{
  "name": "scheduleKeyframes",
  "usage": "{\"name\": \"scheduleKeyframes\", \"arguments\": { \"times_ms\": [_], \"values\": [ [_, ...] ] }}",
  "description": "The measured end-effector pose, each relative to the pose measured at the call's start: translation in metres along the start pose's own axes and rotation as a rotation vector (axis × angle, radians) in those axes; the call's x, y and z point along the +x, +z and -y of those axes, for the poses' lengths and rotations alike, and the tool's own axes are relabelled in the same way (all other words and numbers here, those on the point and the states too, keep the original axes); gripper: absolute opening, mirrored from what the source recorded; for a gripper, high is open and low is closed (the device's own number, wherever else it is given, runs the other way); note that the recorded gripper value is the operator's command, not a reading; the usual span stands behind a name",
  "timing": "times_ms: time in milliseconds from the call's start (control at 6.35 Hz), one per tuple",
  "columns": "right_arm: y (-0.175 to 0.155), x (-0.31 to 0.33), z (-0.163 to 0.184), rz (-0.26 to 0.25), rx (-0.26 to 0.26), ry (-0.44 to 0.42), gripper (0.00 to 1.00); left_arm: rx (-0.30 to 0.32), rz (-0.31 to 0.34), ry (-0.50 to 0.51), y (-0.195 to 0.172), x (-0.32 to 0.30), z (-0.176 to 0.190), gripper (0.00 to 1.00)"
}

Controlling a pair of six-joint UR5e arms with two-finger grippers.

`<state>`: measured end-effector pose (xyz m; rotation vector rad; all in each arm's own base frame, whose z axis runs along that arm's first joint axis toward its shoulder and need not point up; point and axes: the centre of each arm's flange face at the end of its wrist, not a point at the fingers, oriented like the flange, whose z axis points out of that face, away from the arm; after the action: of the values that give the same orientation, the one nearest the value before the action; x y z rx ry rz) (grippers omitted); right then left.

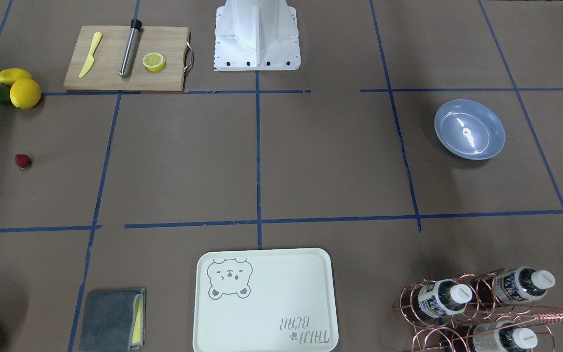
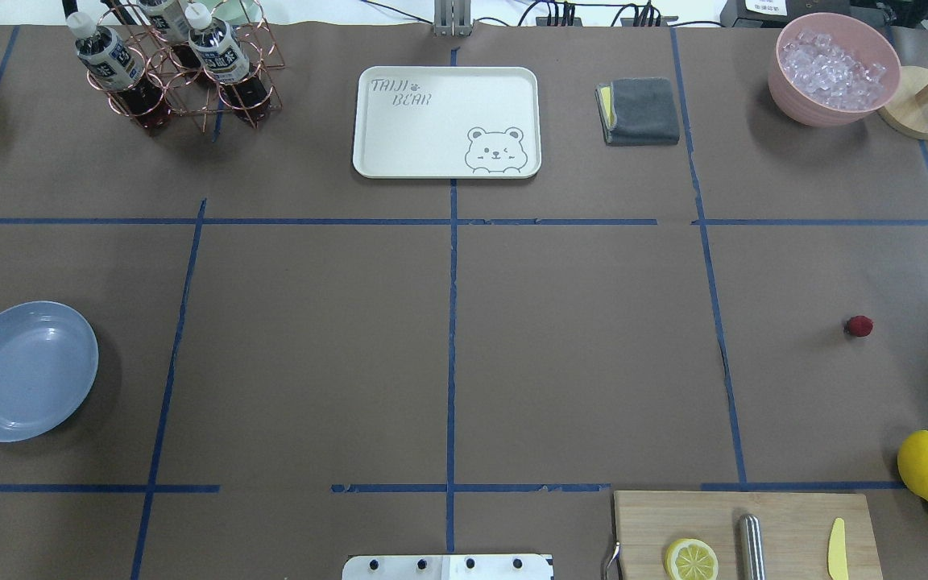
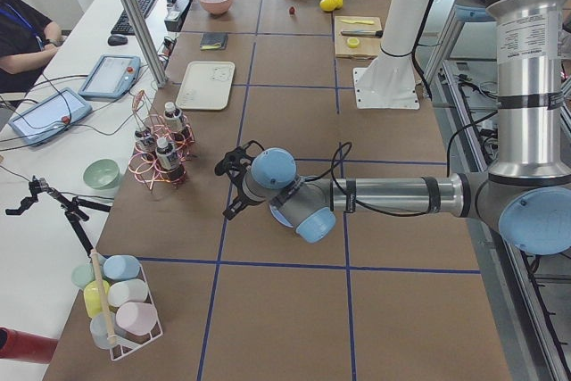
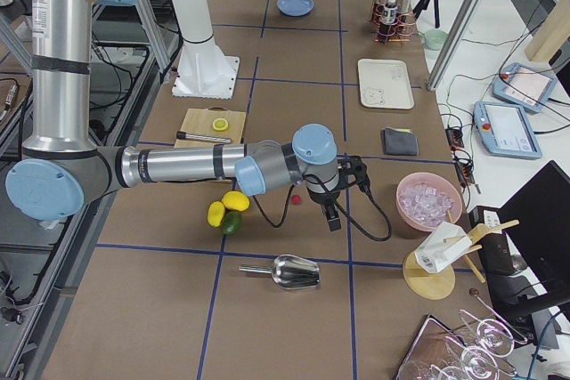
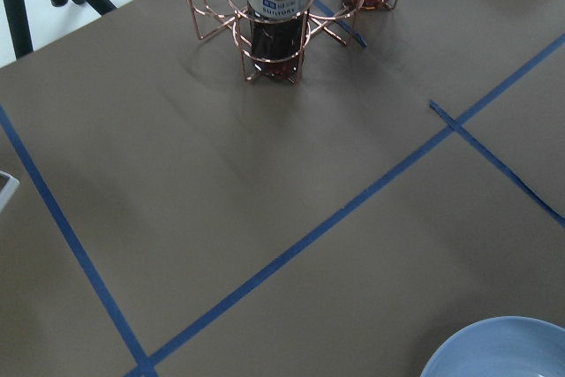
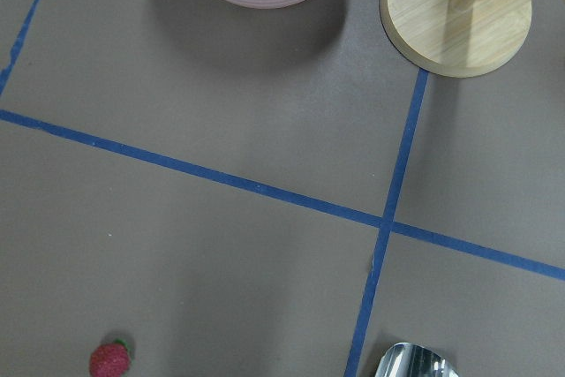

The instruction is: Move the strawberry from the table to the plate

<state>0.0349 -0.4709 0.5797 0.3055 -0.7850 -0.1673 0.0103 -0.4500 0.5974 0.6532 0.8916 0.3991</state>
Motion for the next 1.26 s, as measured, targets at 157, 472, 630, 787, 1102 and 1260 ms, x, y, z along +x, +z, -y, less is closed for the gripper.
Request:
{"name": "scheduleKeyframes", "arguments": {
  "times_ms": [157,472,630,787,1102,1260],
  "values": [
    [0.001,0.001,-0.001,0.001,-0.003,0.004,1.00,-0.012,0.030,-0.078,0.015,0.004,-0.026,0.87],
    [0.002,0.002,-0.003,0.001,-0.007,0.008,1.00,-0.022,0.011,-0.243,0.043,0.013,-0.072,0.72],
    [0.002,0.002,-0.004,0.001,-0.008,0.009,1.00,-0.035,-0.001,-0.311,0.061,0.023,-0.086,0.72],
    [0.003,0.003,-0.005,0.001,-0.009,0.011,1.00,-0.053,0.006,-0.348,0.079,0.034,-0.092,0.72],
    [0.003,0.003,-0.006,0.000,-0.011,0.012,1.00,-0.091,-0.001,-0.348,0.105,0.055,-0.099,0.72],
    [0.004,0.004,-0.007,-0.001,-0.013,0.013,1.00,-0.111,-0.017,-0.334,0.115,0.063,-0.105,0.66]
  ]
}}
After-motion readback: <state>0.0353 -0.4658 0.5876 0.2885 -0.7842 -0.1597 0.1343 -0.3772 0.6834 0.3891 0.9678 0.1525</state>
